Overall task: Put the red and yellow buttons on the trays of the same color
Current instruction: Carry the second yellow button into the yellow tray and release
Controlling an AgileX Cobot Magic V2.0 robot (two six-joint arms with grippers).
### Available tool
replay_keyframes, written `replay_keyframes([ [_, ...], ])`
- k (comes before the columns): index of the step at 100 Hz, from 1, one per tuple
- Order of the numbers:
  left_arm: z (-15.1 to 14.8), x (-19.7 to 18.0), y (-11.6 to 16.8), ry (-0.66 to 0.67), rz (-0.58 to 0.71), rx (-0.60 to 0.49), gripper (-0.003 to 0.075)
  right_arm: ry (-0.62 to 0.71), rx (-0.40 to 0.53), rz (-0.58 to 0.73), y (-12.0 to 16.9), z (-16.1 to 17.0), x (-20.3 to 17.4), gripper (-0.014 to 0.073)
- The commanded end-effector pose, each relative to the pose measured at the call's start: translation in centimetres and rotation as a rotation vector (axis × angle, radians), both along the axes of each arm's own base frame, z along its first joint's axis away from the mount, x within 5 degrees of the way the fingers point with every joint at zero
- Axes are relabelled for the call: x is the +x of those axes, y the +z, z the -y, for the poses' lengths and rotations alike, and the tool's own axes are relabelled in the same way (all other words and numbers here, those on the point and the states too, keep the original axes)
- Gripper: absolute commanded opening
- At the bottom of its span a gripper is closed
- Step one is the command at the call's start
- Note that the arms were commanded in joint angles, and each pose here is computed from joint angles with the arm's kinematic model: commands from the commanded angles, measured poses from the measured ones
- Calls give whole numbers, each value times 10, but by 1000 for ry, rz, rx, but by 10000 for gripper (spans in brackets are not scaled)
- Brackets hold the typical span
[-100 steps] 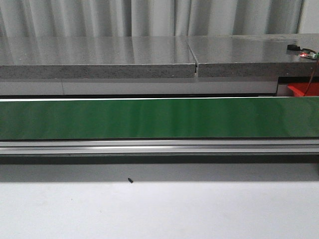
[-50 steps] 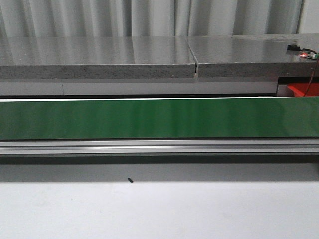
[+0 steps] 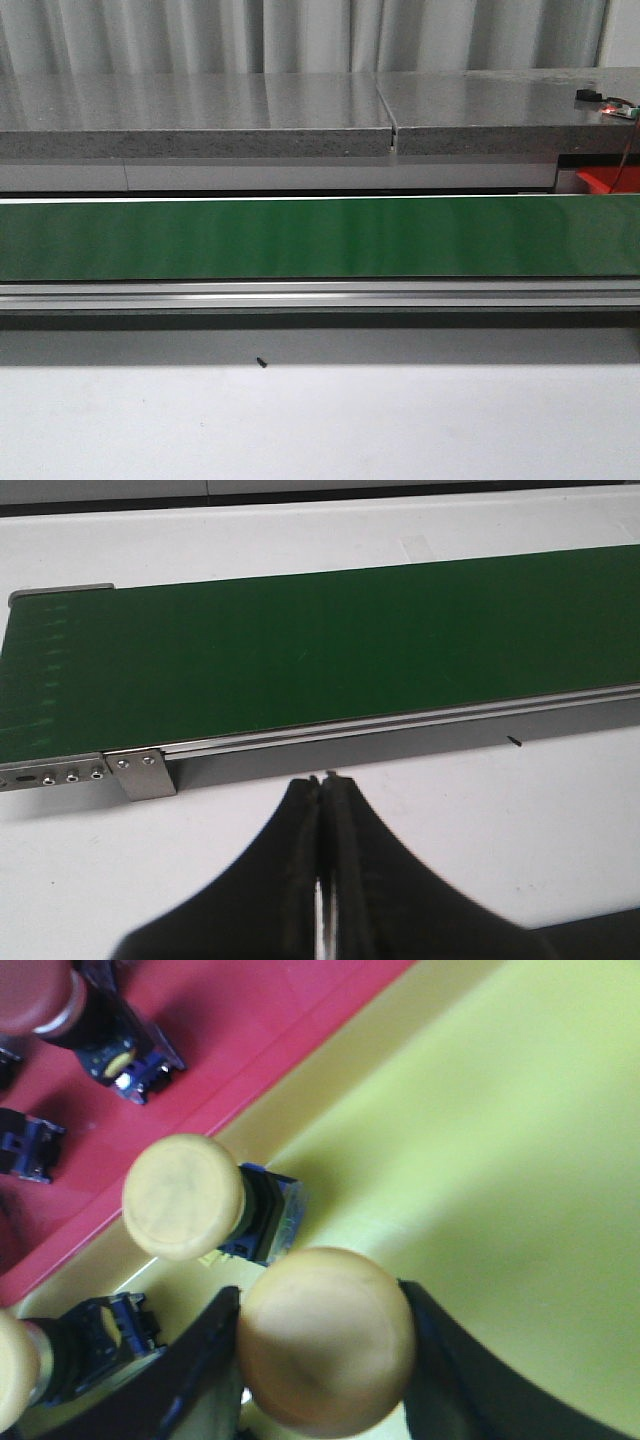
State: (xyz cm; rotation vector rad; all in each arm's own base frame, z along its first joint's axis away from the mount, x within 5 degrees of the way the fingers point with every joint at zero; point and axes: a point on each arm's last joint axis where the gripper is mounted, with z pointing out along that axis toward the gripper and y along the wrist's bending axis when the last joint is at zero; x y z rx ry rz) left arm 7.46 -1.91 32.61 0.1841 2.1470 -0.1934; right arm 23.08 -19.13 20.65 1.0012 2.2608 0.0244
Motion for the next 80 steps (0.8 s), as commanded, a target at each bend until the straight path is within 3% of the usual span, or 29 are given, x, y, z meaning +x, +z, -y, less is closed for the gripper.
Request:
replay_keyframes([
  [1, 1, 3, 12, -2, 76, -29, -18, -43, -50, 57, 13, 7, 3, 130],
  [34, 1, 3, 12, -2, 76, -29, -19, -41, -20, 22, -2, 10, 6, 155],
  [44, 1, 3, 12, -2, 76, -29, -19, -36, -17, 19, -2, 10, 6, 259],
  [56, 1, 3, 12, -2, 76, -29, -19, -29, -14, 15, -2, 9, 5, 492],
  [63, 1, 3, 12, -2, 76, -29, -19, -26, -9, 14, -2, 9, 5, 584],
  [80, 1, 3, 12, -2, 76, -29, -19, -16, -11, 13, 0, 7, 5, 615],
])
